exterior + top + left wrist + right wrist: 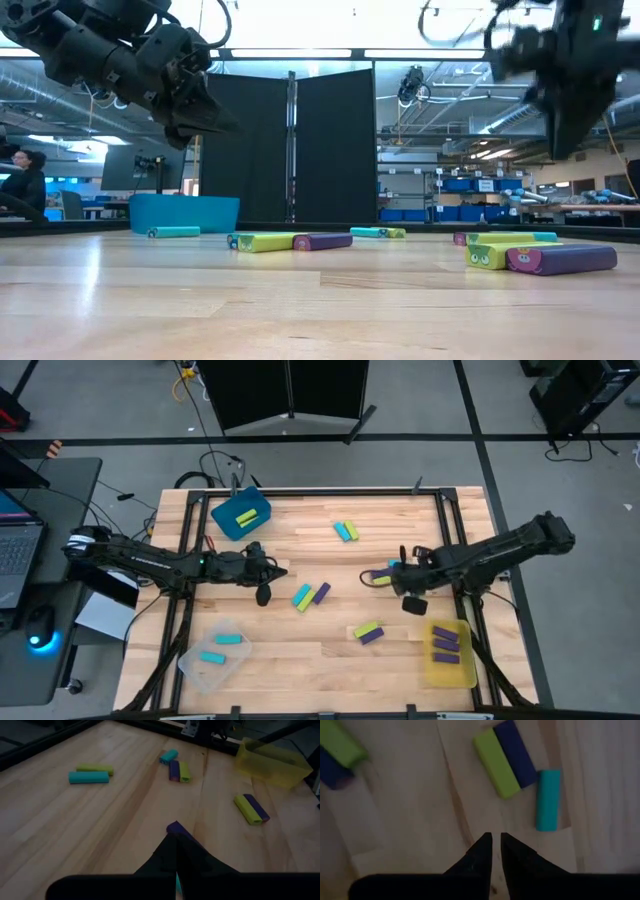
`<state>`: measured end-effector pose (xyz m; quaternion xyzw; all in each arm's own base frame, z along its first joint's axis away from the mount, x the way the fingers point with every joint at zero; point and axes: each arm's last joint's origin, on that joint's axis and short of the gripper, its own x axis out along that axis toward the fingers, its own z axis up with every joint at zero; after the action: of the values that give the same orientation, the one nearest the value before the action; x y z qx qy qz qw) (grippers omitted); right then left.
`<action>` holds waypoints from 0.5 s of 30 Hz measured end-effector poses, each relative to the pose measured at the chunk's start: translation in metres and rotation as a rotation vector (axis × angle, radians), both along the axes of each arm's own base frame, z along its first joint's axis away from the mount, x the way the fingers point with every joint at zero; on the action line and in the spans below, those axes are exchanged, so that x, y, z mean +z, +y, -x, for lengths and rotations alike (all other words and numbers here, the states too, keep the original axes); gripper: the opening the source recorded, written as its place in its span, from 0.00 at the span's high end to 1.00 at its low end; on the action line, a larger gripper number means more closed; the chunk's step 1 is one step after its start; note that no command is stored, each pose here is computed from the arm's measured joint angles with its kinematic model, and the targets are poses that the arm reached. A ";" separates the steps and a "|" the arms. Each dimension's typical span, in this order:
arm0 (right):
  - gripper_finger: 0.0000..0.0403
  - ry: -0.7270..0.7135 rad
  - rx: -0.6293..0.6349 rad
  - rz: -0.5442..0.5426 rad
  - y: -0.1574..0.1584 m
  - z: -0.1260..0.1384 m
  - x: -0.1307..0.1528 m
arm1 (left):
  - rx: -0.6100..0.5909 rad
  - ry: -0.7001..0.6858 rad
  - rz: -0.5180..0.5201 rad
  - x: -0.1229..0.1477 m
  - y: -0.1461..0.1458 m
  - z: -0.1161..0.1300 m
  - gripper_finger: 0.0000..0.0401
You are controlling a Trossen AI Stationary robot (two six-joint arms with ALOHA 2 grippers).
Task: Sort blocks
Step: Put the blue block into the transparent bin
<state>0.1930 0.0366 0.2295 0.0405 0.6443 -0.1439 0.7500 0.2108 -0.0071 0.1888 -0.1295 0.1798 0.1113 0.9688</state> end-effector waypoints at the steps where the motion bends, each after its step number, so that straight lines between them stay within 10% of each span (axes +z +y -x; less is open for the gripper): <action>1: 0.87 0.006 -0.003 -0.005 -0.005 0.001 -0.007 | 0.000 0.000 0.000 0.000 0.000 0.000 0.98; 15: 0.59 0.003 -0.174 -0.020 -0.072 0.008 -0.049 | -0.039 -0.010 0.013 0.004 -0.001 -0.002 0.98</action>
<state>0.1845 -0.0349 0.1802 0.1039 0.6409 -0.2022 0.7332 0.2130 -0.0084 0.1931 -0.1329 0.1780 0.0905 0.9708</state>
